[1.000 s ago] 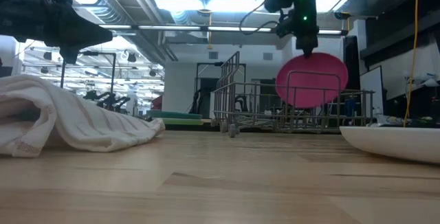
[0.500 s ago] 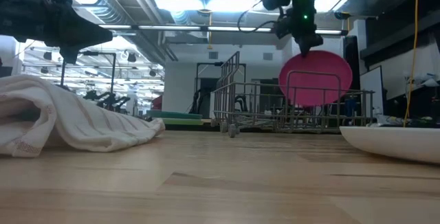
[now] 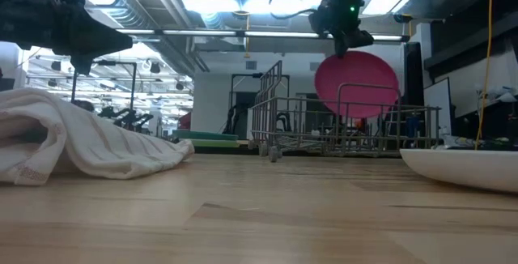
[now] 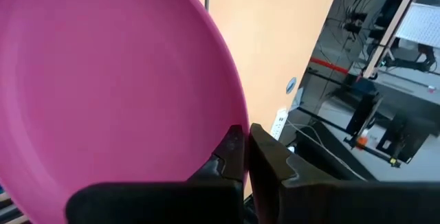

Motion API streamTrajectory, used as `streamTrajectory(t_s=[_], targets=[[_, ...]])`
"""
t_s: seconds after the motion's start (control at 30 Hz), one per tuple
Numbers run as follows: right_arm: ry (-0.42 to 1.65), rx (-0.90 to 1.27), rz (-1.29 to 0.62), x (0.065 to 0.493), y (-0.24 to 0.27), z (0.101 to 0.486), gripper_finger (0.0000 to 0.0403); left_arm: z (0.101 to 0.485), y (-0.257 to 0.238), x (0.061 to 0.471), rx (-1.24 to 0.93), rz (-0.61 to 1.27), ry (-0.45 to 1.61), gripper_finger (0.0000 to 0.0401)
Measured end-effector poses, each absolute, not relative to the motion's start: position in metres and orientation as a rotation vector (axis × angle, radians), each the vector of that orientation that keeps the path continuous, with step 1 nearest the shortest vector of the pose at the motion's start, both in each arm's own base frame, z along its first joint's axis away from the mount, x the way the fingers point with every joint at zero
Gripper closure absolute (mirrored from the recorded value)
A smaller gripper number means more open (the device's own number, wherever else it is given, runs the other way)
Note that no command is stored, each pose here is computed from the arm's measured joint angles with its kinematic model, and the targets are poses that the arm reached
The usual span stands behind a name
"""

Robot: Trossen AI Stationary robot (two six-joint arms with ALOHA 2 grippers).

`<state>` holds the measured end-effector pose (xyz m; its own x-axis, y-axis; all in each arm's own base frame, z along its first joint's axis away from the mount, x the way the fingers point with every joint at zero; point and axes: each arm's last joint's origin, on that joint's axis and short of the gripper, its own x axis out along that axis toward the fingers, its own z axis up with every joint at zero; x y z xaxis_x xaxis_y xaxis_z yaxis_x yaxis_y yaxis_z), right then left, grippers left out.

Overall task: Sort dishes
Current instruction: Put the pink plate in the dish rack

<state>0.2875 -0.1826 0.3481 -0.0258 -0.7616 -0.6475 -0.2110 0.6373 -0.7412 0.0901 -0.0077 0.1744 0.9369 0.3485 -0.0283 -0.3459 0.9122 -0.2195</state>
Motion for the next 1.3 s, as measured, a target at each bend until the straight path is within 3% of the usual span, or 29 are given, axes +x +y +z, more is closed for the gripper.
streamTrajectory(t_s=[0.2,0.53,0.87,1.07,1.3], targets=[[1.571,-0.857,-0.460,0.288,-0.182,0.347,0.0396,0.185,-0.008,0.091,-0.303,0.342,-0.131,0.0366],[1.534,-1.008,-0.316,0.301,-0.168,0.349,0.0396,0.211,-0.013,0.105,-0.240,0.301,-0.330,0.0366],[1.392,-1.213,-0.238,0.327,-0.141,0.357,0.0396,0.253,-0.019,0.169,-0.017,0.325,-0.331,0.0363],[1.337,-1.257,-0.229,0.333,-0.126,0.369,0.0396,0.294,-0.008,0.233,0.183,0.458,-0.277,0.0313],[1.227,-1.293,-0.268,0.333,-0.108,0.408,0.0396,0.315,0.020,0.282,0.179,0.572,-0.258,0.0228]])
